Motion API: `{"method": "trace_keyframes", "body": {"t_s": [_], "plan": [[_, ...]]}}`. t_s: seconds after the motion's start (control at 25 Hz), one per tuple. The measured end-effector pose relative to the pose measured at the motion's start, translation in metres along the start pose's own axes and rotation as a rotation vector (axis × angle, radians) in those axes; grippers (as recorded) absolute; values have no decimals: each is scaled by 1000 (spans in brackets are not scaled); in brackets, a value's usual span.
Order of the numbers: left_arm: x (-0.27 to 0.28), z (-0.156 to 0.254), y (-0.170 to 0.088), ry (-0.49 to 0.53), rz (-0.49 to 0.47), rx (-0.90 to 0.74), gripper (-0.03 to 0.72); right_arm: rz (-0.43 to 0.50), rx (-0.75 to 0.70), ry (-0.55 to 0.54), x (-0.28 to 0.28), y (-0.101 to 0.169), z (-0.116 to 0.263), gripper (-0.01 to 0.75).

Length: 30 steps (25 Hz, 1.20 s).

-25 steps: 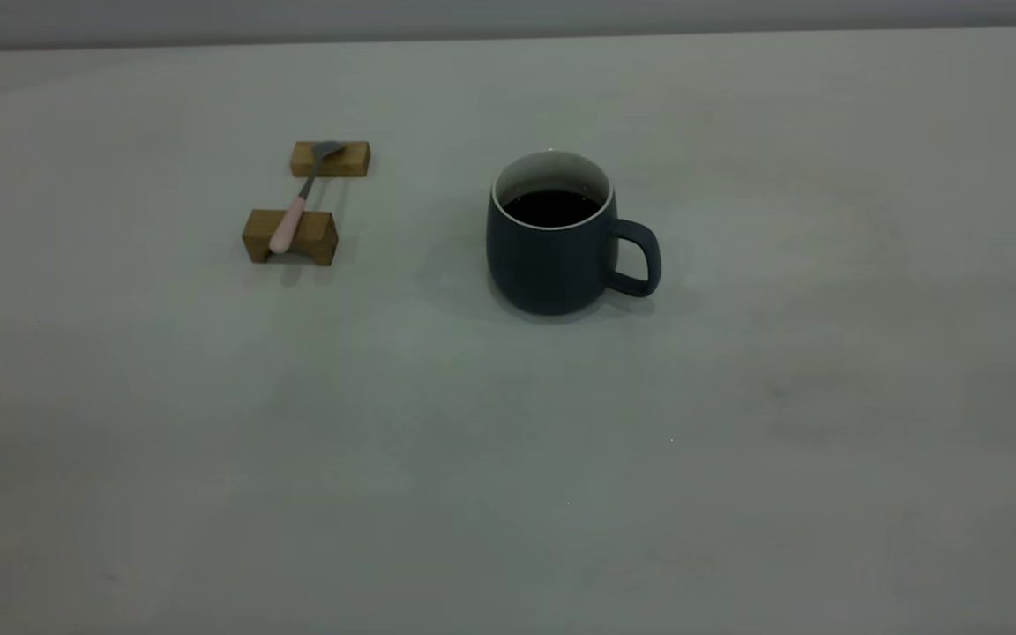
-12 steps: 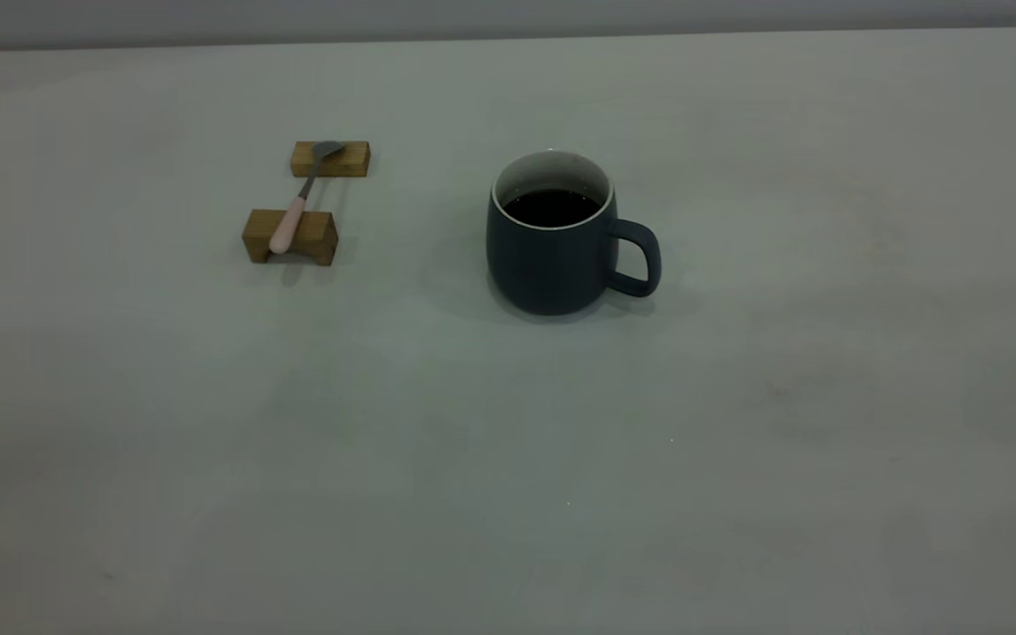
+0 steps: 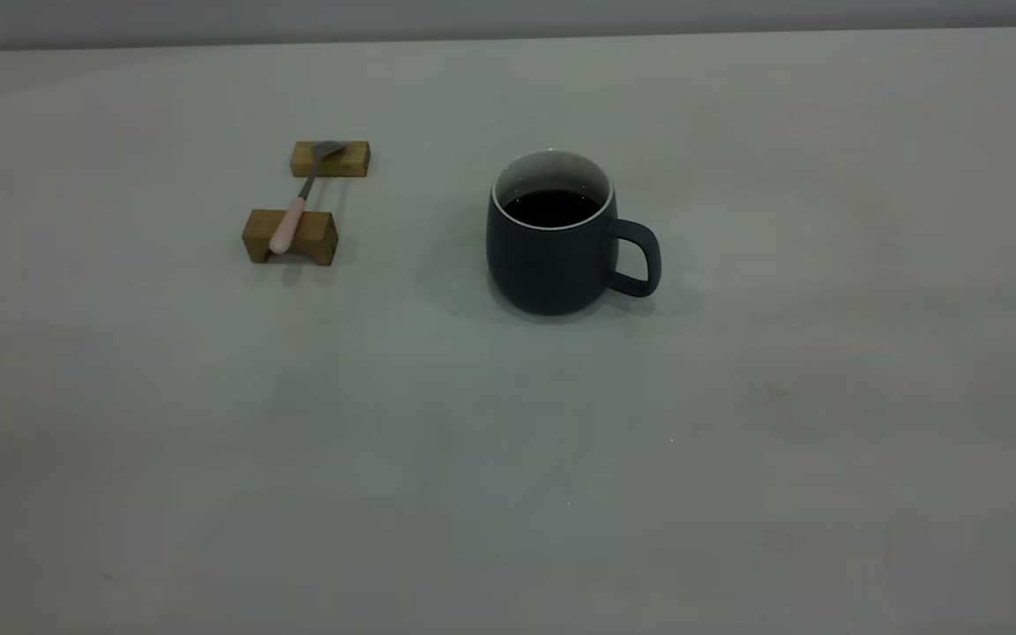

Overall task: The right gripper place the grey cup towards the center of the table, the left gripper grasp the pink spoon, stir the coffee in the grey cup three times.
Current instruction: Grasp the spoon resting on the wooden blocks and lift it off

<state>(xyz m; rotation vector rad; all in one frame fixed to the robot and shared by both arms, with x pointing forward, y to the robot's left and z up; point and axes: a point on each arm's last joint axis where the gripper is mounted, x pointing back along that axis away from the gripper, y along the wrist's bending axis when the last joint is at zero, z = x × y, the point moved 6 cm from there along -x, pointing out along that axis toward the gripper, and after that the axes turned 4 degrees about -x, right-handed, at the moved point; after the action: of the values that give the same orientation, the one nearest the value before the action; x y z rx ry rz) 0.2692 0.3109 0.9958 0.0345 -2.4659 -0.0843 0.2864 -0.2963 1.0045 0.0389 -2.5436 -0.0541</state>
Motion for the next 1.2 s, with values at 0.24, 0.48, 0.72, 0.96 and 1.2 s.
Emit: {"method": "trace_keyframes", "body": {"t_s": [0.24, 0.48, 0.72, 0.96, 1.2], "plan": [[0, 0, 0, 0, 0, 0, 400, 0, 0, 0, 0, 0, 0, 335], [0, 0, 0, 0, 0, 0, 400, 0, 0, 0, 0, 0, 0, 232], [-10, -18, 4, 79, -24, 46, 422, 0, 0, -1, 0, 0, 0, 213], [-65, -74, 3, 228, -31, 47, 607, 0, 0, -1, 0, 0, 0, 216], [-148, -112, -8, 349, 11, 52, 678, 0, 0, -2, 0, 0, 0, 224]]}}
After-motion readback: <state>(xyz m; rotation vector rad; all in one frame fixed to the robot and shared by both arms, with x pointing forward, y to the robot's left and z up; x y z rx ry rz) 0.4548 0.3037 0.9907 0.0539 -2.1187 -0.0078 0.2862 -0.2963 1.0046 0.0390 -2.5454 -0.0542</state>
